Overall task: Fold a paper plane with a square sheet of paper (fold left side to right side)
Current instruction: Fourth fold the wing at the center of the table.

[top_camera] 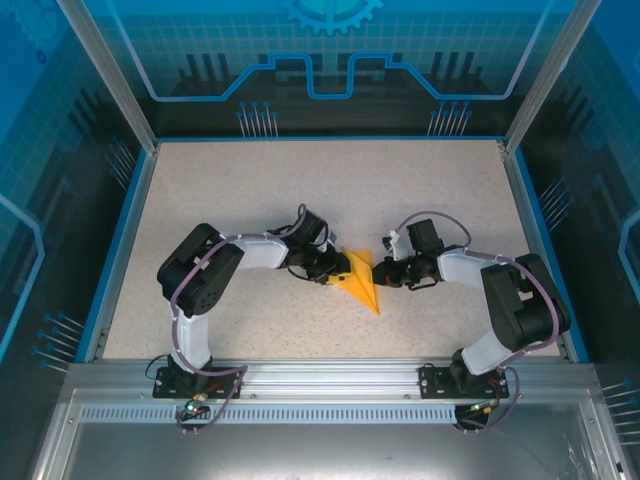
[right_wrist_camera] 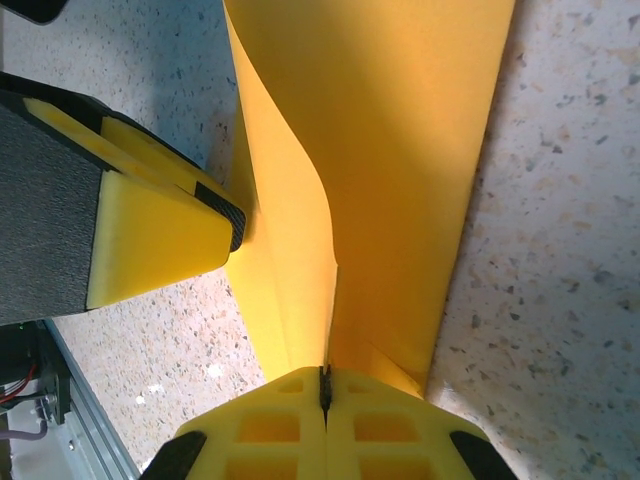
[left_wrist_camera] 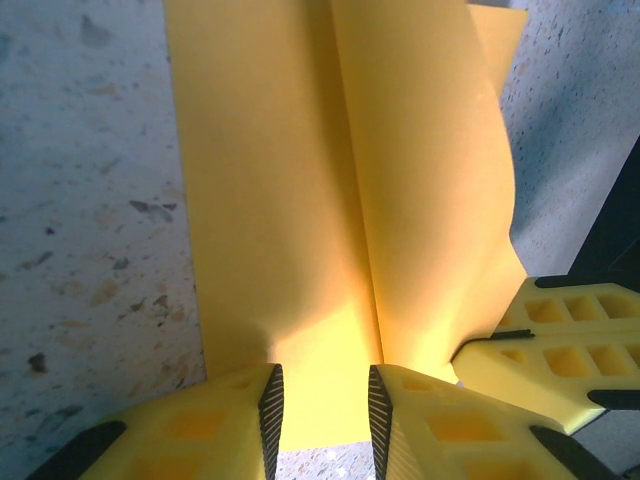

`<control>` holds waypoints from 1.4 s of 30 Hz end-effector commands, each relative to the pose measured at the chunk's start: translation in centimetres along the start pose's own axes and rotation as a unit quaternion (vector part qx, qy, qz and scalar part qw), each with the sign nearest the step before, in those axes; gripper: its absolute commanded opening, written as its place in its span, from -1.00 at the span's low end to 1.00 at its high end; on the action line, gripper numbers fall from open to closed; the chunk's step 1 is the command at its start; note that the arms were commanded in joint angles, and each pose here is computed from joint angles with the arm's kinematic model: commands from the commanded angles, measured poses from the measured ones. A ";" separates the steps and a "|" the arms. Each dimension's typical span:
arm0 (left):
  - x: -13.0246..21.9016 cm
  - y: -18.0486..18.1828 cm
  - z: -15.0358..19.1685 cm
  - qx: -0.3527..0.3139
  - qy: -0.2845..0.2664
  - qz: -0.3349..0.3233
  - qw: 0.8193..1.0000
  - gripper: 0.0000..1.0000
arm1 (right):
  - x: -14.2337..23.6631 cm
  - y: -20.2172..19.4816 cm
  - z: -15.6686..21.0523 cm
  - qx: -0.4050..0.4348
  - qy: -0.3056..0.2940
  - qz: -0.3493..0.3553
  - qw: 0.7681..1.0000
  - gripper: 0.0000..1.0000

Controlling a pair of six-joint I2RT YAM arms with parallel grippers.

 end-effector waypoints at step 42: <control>1.2 -0.8 -0.6 -0.023 -0.014 -0.011 1.000 -0.36 | -0.7 -3.3 1.7 -0.060 0.061 0.072 0.994 -1.00</control>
Point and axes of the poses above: each hand's point on the last joint's axis, 136 mm out from that joint toward the fingers, its own x axis back along the fingers, its own y axis along the line the jaws close on, z = x × y, the point moved 1 cm from there along x, back along the fingers, and after that the axes turned 1 degree about -x, right-handed, at the moved point
